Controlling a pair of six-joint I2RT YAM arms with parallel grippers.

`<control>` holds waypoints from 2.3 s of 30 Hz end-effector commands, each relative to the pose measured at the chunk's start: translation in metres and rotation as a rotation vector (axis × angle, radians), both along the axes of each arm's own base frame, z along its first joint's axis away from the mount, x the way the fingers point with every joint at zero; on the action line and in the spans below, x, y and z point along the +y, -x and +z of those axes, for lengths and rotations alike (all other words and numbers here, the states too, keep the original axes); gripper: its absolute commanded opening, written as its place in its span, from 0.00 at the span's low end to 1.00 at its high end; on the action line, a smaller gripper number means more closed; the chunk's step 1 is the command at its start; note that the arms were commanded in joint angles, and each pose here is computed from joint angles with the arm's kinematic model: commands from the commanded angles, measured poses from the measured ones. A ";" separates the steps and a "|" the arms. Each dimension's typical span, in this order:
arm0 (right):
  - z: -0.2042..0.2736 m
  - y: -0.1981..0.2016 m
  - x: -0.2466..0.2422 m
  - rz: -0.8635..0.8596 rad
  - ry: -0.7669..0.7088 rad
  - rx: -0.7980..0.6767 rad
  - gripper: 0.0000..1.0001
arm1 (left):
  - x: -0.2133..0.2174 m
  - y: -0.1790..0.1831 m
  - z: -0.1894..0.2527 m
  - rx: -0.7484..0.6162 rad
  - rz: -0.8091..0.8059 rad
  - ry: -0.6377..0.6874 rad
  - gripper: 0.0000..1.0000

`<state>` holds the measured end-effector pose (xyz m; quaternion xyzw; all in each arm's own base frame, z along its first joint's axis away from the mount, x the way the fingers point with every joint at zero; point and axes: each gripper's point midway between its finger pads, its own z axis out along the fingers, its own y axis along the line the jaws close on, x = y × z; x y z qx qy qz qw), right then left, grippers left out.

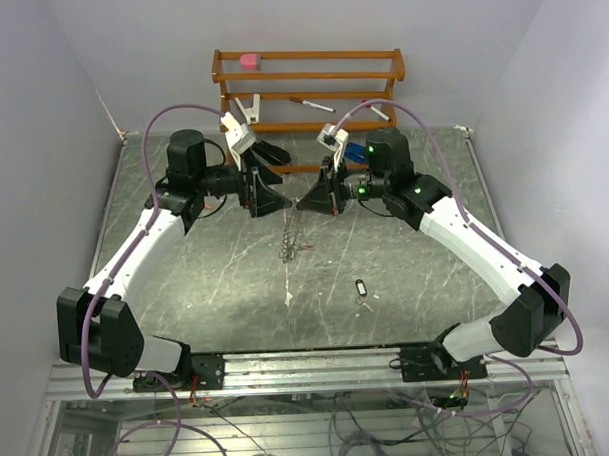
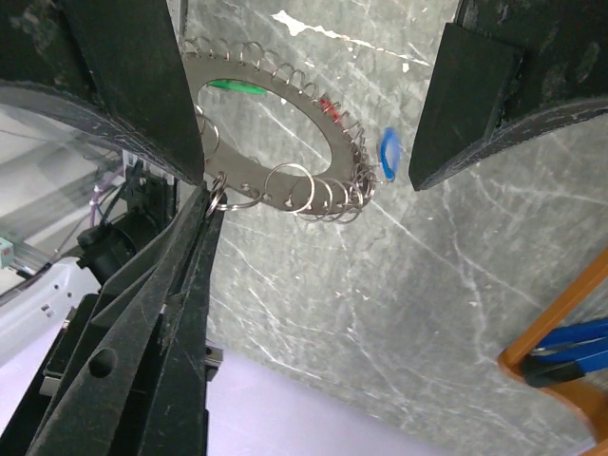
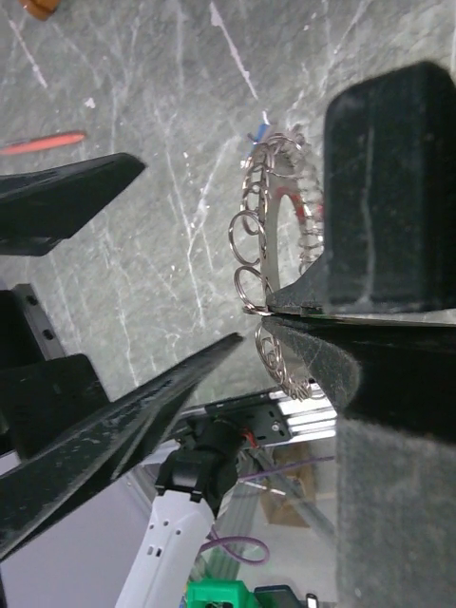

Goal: Put the keys on the keyring

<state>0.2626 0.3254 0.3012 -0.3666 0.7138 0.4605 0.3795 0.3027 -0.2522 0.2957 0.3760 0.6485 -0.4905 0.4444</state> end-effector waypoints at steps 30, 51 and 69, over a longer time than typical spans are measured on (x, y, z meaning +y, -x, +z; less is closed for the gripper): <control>0.048 0.004 0.018 -0.019 -0.087 -0.118 0.00 | -0.027 0.062 0.015 -0.078 -0.307 0.042 0.88; 0.047 0.005 0.008 -0.045 -0.061 -0.146 0.00 | -0.022 0.061 0.007 -0.100 -0.283 -0.011 0.58; 0.042 0.013 0.008 -0.019 -0.075 -0.125 0.00 | -0.025 0.054 0.016 -0.104 -0.266 -0.008 0.33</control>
